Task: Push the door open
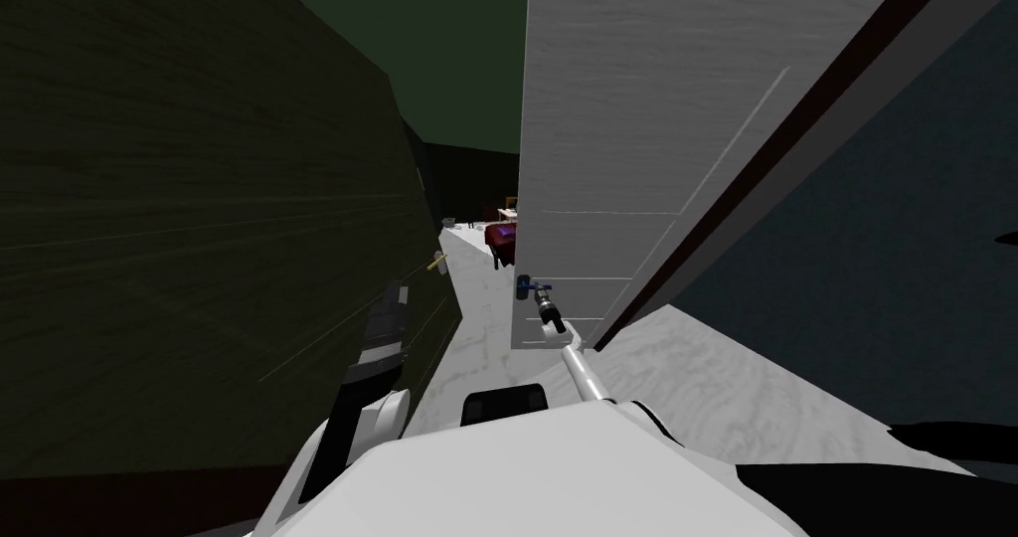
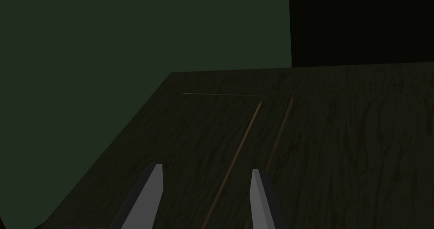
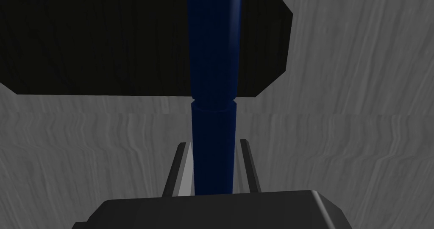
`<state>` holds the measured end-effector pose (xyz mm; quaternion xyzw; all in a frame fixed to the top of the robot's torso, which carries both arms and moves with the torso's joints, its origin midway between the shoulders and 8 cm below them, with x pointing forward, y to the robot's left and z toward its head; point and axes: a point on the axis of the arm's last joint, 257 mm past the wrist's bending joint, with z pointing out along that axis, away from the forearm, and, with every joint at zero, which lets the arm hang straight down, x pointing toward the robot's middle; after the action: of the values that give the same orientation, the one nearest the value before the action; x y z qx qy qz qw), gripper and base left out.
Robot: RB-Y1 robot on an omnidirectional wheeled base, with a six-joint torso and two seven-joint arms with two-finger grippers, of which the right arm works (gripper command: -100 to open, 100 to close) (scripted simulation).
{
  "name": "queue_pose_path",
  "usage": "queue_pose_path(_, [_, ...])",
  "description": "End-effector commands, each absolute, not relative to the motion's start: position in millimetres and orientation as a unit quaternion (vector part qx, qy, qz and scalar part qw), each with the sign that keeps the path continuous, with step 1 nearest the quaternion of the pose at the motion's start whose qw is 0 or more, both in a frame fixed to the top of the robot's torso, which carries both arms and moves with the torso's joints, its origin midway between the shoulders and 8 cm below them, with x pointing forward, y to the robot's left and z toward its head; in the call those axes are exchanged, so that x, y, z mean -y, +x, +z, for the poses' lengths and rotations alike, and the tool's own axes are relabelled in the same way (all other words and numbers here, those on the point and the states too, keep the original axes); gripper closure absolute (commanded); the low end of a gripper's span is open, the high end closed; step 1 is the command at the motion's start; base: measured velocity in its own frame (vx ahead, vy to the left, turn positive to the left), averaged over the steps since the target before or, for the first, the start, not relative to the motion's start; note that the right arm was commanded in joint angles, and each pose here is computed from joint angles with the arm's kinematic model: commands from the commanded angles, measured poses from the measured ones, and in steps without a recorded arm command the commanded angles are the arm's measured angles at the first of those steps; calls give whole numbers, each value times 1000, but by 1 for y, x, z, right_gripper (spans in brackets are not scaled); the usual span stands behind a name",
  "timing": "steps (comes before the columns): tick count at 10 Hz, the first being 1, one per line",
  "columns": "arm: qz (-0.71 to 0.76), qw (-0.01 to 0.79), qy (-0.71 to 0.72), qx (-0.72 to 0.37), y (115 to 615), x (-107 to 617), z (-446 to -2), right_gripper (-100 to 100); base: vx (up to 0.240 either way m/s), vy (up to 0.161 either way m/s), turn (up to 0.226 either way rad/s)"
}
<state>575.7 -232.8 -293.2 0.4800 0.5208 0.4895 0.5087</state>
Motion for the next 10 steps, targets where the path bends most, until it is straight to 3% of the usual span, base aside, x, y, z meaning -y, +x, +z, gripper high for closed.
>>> queue_pose_path(1, [482, 522, 482, -513, 578, 254, -288, 100, 116, 74, -68])
queue_pose_path(10, [460, 543, 507, -486, 576, 295, -285, 100, 112, 85, -74])
